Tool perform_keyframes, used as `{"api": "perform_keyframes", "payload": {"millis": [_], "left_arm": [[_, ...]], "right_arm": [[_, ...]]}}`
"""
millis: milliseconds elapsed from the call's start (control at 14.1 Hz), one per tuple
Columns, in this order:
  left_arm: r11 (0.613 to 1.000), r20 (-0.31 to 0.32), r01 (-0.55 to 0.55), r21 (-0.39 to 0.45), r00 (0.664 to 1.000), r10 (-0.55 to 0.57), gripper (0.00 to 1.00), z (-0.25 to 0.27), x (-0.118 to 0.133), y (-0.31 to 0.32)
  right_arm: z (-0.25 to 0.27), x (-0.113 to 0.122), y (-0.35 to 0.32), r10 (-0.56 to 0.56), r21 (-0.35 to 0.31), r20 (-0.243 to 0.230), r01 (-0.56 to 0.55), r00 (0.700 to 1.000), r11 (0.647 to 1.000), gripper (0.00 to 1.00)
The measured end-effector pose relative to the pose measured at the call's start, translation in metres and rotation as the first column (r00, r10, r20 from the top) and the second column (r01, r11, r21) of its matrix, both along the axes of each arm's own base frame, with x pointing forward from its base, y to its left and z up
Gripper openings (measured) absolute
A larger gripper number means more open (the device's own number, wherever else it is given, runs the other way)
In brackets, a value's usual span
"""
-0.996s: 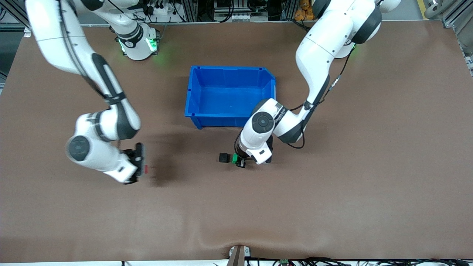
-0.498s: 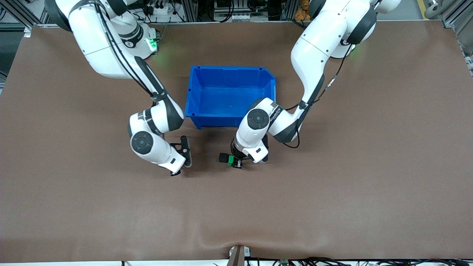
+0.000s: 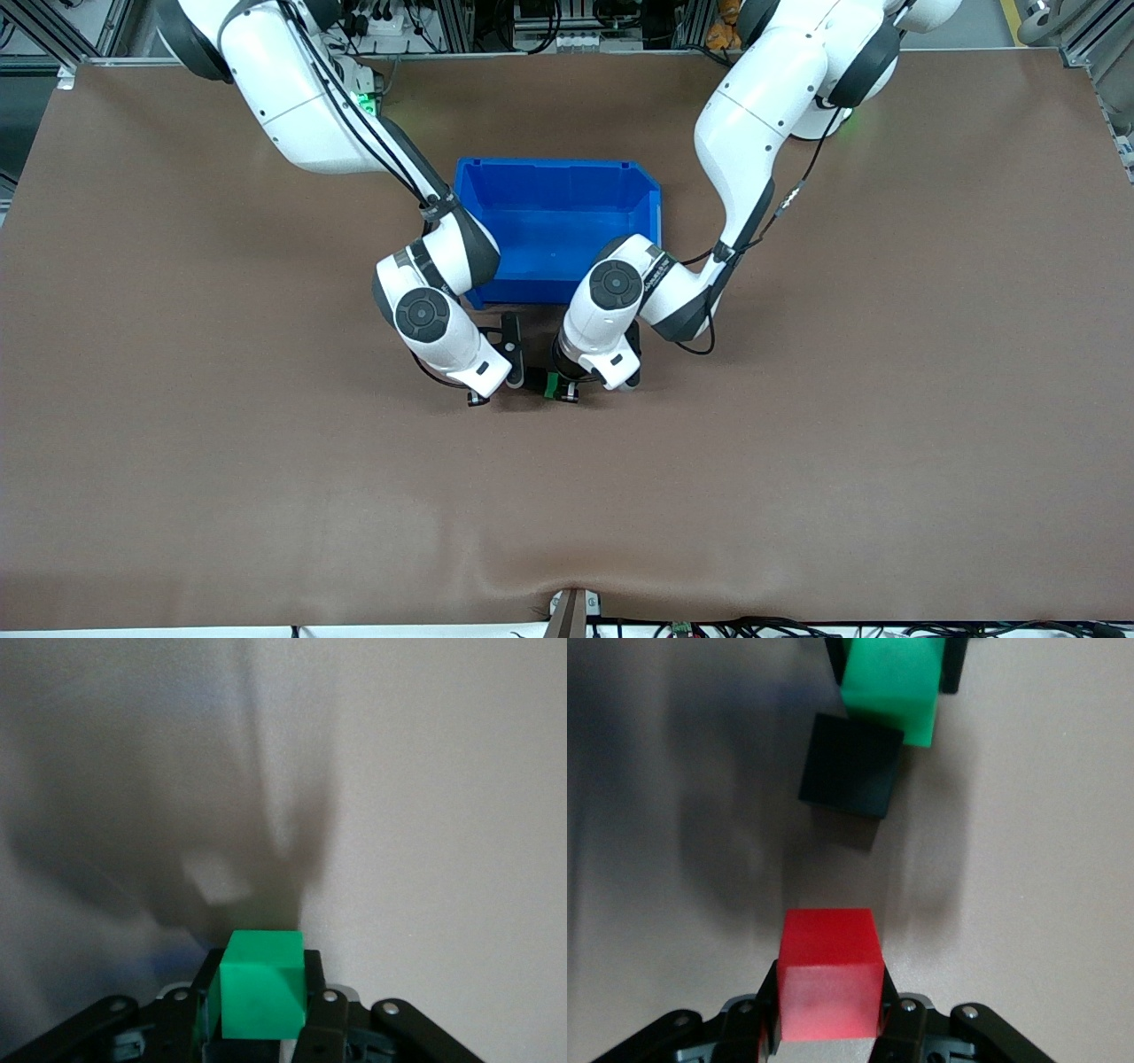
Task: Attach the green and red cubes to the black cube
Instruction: 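Press the green and red cubes against the black cube's sides, then open both grippers and lift them away from the joined cubes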
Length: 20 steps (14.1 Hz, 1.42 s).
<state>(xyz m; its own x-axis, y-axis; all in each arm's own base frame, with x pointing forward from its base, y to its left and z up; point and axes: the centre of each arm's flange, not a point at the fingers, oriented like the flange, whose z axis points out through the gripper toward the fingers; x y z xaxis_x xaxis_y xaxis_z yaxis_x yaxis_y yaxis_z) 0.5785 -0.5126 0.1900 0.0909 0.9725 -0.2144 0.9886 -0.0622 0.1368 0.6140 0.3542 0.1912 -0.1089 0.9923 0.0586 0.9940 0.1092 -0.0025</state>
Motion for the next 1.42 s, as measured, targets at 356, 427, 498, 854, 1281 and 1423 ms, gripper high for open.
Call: {"api": "perform_keyframes", "payload": {"millis": [356, 427, 498, 854, 1281, 1423], "left_arm": [[0.998, -0.06, 0.018, 0.054, 0.998, -0.015, 0.39, 0.002, -0.003, 0.0], [0.998, -0.072, 0.023, 0.065, 0.997, -0.018, 0.39, 0.003, -0.004, 0.0], [0.997, -0.081, 0.026, 0.072, 0.997, -0.02, 0.39, 0.003, -0.005, 0.0], [0.995, -0.099, 0.029, 0.09, 0.995, -0.02, 0.45, 0.002, -0.006, 0.003], [0.991, -0.099, 0.08, 0.105, 0.993, -0.07, 1.0, 0.028, 0.008, 0.019], [0.988, -0.094, 0.113, 0.11, 0.99, -0.102, 1.0, 0.055, 0.023, 0.037]], "right_arm": [[-0.011, 0.002, 0.008, -0.073, -0.06, -0.032, 0.071, 0.997, 0.996, 0.41], [-0.011, 0.002, 0.011, -0.082, -0.07, -0.033, 0.08, 0.996, 0.994, 0.41], [-0.011, 0.003, 0.014, -0.093, -0.072, -0.032, 0.091, 0.995, 0.993, 0.41], [-0.011, 0.006, 0.019, -0.133, -0.069, -0.025, 0.131, 0.991, 0.989, 0.41], [-0.011, 0.003, 0.03, -0.179, -0.069, -0.023, 0.177, 0.984, 0.982, 0.41], [-0.011, -0.003, 0.039, -0.191, -0.069, -0.022, 0.189, 0.981, 0.979, 0.41]]}}
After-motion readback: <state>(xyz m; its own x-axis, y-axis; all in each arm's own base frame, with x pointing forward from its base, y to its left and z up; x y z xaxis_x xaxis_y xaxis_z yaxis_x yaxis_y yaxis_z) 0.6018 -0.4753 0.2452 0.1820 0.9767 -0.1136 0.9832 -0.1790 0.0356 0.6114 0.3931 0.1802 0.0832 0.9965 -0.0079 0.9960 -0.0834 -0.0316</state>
